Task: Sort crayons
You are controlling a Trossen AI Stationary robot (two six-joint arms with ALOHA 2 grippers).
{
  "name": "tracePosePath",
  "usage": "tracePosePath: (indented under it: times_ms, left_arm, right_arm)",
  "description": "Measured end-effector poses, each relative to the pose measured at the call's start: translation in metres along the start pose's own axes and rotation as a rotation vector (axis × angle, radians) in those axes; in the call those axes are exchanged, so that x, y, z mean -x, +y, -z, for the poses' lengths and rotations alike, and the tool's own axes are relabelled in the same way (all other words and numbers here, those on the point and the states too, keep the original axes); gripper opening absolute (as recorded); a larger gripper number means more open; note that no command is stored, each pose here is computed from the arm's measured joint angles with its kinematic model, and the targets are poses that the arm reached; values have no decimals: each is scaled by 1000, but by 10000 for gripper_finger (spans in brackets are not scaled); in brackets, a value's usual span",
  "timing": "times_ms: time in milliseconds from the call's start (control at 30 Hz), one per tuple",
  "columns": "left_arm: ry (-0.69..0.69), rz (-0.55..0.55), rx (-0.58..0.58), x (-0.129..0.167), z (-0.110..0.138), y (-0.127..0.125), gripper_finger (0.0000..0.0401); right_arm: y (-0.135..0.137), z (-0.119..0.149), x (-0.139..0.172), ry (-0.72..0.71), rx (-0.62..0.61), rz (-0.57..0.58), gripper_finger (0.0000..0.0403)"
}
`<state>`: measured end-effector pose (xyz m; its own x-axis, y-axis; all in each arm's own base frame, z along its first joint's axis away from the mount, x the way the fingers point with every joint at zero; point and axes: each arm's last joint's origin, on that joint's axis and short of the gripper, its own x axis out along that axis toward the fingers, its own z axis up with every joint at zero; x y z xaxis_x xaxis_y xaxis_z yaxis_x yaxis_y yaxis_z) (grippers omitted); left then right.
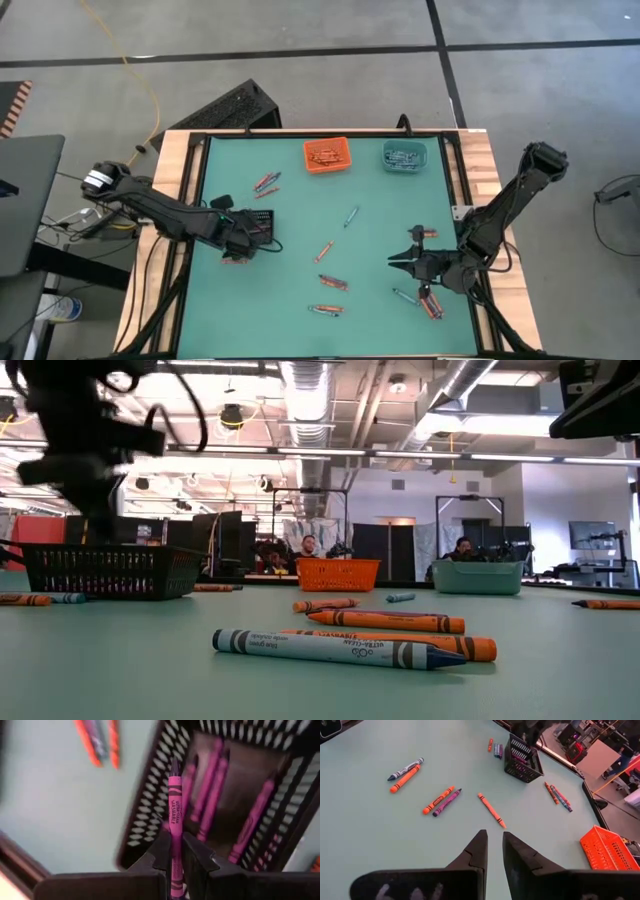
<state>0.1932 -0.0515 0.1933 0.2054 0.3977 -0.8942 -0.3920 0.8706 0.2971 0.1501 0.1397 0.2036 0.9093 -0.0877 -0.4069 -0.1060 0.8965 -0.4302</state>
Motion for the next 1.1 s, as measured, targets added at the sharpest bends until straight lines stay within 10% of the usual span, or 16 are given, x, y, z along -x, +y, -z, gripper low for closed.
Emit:
tracePosePath:
  times_ms: [500,1100]
  left_arm:
    - [35,89,-11,-20,11,-3,21]
    - [-29,156,-185,14,-17,-5,143]
  right_arm:
    - [0,0,0,0,2,0,63]
    - [0,0,0,-2,-1,1,63]
